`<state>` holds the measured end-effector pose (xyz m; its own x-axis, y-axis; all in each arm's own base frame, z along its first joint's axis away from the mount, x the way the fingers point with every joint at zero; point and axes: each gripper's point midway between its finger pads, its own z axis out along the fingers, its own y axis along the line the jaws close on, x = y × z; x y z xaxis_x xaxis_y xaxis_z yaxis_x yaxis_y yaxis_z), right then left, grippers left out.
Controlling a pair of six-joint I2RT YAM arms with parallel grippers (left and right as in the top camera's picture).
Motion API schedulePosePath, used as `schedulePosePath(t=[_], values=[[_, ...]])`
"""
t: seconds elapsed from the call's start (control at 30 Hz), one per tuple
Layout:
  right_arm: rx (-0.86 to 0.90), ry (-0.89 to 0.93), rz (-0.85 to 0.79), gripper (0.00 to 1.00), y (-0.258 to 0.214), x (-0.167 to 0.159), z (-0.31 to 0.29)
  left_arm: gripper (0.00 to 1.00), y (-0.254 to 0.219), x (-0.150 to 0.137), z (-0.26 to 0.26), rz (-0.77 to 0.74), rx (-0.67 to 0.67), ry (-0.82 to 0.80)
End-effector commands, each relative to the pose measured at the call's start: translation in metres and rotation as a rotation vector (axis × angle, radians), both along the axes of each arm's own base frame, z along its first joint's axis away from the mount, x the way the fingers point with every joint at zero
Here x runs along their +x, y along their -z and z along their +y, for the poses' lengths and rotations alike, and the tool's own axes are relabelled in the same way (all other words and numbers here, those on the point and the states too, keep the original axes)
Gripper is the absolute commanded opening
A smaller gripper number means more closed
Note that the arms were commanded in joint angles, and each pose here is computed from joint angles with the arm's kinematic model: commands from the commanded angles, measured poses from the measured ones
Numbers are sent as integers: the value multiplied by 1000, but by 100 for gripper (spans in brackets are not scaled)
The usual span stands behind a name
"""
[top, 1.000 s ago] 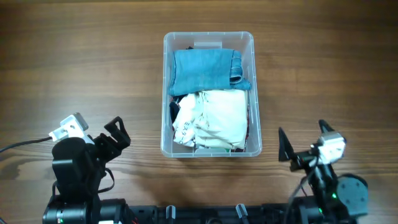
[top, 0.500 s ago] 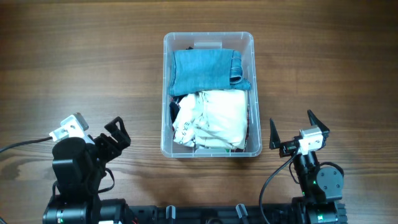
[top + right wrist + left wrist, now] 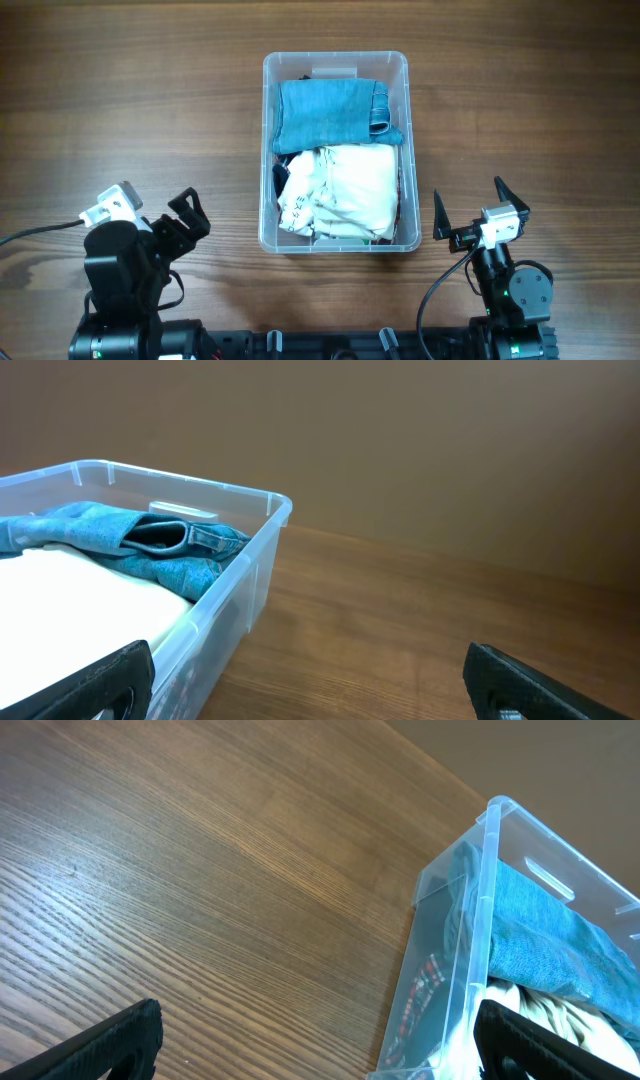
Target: Pack container
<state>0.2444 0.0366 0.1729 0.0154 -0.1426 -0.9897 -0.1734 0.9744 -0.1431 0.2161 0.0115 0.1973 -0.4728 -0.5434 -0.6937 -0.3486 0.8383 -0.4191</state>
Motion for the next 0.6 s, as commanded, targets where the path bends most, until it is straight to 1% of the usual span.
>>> schedulePosePath(t=[0.0,0.07,0.13,0.2,0.27,0.3,0.33,0.4,0.5,0.57], values=[[-12,9,-6,100,-1,0,-1,100,-10,-6,-3,-55,-8,7],[-12,9,-6,100,-1,0,-1,100,-14,-14,-1,-83,19,12],[-12,9,-6,100,-1,0,-1,100,-4,-25,0,-80,82,37],[-12,9,-6,100,-1,0,-1,100,10,-26,-1,-129,113,60],[-12,9,-6,100,-1,0,-1,100,22,-18,-5,-212,135,93],[-12,9,-6,100,-1,0,-1,100,25,-11,-15,-275,168,171],[-12,9,-6,100,-1,0,-1,100,20,5,-35,-431,256,311],[-12,9,-6,100,-1,0,-1,100,14,14,-39,-522,302,342],[-12,9,-6,100,-1,0,-1,100,17,27,-39,-644,356,336],[-12,9,-6,100,-1,0,-1,100,28,28,-38,-617,358,336]])
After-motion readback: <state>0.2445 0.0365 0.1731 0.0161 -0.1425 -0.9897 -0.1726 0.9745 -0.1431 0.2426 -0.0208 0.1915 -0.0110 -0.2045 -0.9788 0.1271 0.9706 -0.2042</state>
